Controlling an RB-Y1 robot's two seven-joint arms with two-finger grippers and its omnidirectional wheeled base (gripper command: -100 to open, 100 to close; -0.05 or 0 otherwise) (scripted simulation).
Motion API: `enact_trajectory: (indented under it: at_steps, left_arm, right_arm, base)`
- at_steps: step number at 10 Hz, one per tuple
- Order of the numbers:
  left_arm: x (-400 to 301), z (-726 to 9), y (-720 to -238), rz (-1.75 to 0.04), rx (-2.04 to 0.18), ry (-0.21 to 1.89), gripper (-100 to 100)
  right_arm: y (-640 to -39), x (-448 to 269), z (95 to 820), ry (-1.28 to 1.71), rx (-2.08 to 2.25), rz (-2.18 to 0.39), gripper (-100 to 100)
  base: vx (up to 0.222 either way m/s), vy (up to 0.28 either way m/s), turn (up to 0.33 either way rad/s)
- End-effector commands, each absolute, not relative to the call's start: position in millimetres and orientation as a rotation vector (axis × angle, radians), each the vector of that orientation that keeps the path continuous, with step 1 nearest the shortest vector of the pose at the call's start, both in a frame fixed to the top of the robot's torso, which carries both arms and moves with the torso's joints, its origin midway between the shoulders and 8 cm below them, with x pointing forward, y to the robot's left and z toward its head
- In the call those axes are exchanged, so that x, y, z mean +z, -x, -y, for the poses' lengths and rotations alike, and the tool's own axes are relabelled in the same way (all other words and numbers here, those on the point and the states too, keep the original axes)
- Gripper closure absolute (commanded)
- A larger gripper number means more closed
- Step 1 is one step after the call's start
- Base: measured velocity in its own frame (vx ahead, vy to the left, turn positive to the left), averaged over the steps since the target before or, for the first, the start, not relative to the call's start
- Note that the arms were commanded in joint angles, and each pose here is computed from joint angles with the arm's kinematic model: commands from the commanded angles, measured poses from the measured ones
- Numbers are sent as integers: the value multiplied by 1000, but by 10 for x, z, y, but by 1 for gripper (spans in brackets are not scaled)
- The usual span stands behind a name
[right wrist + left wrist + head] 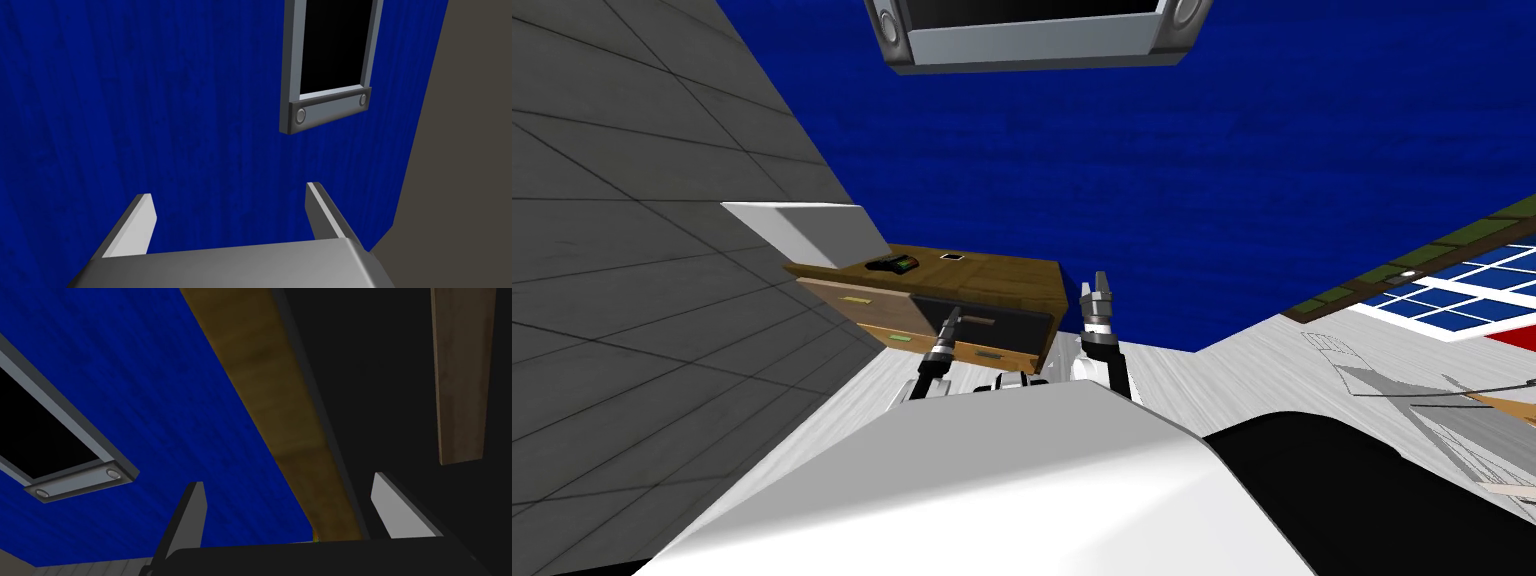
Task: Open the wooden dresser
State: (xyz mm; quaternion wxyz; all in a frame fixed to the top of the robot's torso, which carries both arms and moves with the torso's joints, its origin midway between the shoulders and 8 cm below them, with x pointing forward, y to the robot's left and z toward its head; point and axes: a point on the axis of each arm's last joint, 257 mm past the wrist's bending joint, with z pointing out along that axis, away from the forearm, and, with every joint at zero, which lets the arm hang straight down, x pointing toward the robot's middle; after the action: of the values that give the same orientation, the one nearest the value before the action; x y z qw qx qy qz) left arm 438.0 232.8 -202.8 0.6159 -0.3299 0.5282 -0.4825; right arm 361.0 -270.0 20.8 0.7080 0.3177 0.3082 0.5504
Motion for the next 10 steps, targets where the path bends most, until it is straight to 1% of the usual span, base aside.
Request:
enact_trajectory:
  at_steps: [1,3,9,10]
  left_arm:
    - [-2327,-2279,-4409,-1287,-1085,774,-100]
    - [-2434,-2265,-4419,-1314,-1075,778,-100]
    - [-3065,-2227,-4425,-1480,-999,792,-100]
    - [-2994,-2222,-4424,-1461,-1009,791,-100]
  right_arm:
    - [-3610,209,2700,-705,1222,-684,0]
    - [-3610,209,2700,-705,1222,-684,0]
    - [-3610,208,2700,-705,1222,-684,0]
    - [-3610,208,2700,-705,1222,-684,0]
  base:
    - [10,18,-67]
    - [6,14,-43]
    - [7,13,-64]
    - [5,8,-10]
